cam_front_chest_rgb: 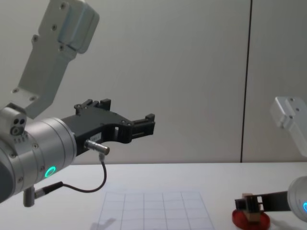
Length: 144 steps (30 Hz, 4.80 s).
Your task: Use the one hand to pick up the stamp and affix it onto the A4 paper.
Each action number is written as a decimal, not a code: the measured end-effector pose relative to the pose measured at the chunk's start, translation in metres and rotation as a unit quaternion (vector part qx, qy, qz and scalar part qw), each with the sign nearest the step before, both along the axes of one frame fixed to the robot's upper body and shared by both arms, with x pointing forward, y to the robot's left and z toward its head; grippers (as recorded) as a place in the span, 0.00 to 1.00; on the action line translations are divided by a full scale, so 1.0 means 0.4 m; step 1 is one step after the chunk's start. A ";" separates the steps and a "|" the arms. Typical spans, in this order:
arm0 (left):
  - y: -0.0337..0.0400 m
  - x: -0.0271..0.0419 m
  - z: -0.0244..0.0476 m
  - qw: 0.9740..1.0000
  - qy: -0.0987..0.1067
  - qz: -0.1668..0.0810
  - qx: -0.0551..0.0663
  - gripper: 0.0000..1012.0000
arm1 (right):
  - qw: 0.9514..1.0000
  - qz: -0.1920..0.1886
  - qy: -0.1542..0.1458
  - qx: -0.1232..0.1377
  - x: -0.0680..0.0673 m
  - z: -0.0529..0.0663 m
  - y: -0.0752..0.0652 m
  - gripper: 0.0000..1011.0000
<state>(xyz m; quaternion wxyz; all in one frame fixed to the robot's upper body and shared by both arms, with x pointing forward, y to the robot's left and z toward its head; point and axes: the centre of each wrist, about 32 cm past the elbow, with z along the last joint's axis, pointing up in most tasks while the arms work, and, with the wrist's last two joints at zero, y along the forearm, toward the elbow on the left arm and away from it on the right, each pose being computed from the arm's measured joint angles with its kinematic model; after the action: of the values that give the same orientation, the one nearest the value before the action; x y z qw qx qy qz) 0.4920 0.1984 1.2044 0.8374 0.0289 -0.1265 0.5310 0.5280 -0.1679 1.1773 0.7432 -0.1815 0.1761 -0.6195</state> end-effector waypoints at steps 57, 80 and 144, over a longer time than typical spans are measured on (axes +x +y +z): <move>0.000 0.000 0.000 1.000 0.000 0.000 0.000 0.99 | 1.000 -0.010 0.014 0.000 -0.004 -0.016 -0.003 0.22; 0.000 0.000 0.000 1.000 0.000 0.000 0.000 0.99 | 1.000 -0.013 0.001 -0.008 -0.011 -0.036 -0.004 0.22; 0.000 0.000 0.000 1.000 0.000 0.000 0.000 0.99 | 0.960 0.256 -0.116 -0.014 0.004 0.048 -0.016 0.22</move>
<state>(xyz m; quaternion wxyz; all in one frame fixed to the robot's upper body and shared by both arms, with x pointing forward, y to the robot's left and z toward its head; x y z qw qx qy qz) 0.4920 0.1984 1.2044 0.8373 0.0289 -0.1265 0.5311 0.5298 -0.1741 1.1963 0.8896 -0.1575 0.0275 -0.4278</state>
